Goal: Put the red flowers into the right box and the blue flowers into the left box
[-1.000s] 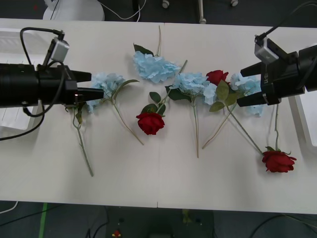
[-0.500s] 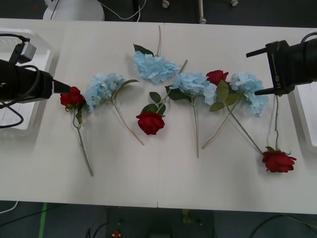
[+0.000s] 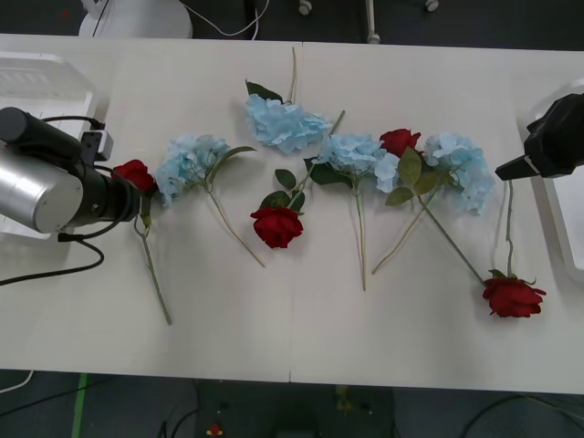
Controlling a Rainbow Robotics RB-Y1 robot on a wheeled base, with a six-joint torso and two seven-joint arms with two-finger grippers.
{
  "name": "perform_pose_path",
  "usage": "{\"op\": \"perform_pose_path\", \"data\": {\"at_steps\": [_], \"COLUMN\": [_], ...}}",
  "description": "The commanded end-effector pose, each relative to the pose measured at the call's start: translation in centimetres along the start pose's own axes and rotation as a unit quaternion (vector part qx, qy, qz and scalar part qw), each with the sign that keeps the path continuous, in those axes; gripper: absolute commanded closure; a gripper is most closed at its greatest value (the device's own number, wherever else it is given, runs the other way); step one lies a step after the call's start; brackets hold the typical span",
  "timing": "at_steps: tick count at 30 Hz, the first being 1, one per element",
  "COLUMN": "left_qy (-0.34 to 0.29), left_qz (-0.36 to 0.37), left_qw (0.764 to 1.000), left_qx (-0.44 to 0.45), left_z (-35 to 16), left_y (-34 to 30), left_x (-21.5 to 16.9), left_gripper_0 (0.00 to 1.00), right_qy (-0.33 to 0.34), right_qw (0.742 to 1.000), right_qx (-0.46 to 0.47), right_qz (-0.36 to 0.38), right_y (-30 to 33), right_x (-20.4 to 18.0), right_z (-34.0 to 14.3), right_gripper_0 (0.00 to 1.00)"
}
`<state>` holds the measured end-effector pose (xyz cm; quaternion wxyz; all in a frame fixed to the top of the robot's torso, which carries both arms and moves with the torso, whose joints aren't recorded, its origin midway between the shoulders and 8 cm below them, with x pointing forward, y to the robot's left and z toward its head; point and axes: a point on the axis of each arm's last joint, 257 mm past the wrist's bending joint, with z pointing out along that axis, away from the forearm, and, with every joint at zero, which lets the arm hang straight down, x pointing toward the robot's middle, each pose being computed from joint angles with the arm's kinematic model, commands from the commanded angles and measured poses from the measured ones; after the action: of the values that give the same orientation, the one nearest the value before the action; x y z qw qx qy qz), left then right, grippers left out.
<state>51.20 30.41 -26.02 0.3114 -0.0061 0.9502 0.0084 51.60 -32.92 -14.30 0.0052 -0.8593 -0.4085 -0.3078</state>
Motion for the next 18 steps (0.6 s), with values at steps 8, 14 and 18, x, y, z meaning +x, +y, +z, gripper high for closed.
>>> {"op": "perform_pose_path", "data": {"at_steps": [8,14,18], "left_qy": [0.0,0.004,0.002], "left_qz": [-0.024,-0.032,-0.029], "left_qw": [1.0,0.999,1.0], "left_qx": [0.004,0.004,-0.002], "left_z": [4.7,5.8,7.1], "left_y": [-1.8,-1.7,-1.7], "left_x": [1.1,1.2,1.5], "left_gripper_0": [0.0,0.01,0.49], "right_qy": [-0.037,-0.061,-0.077], "right_qw": [0.981,0.974,0.974], "right_qx": [-0.026,-0.03,-0.024], "right_qz": [0.191,0.214,0.212], "right_y": [0.4,-0.7,-3.0], "right_x": [-4.6,-7.4,-8.8], "right_z": [1.4,2.7,4.3], "right_gripper_0": [0.0,0.0,0.0]}}
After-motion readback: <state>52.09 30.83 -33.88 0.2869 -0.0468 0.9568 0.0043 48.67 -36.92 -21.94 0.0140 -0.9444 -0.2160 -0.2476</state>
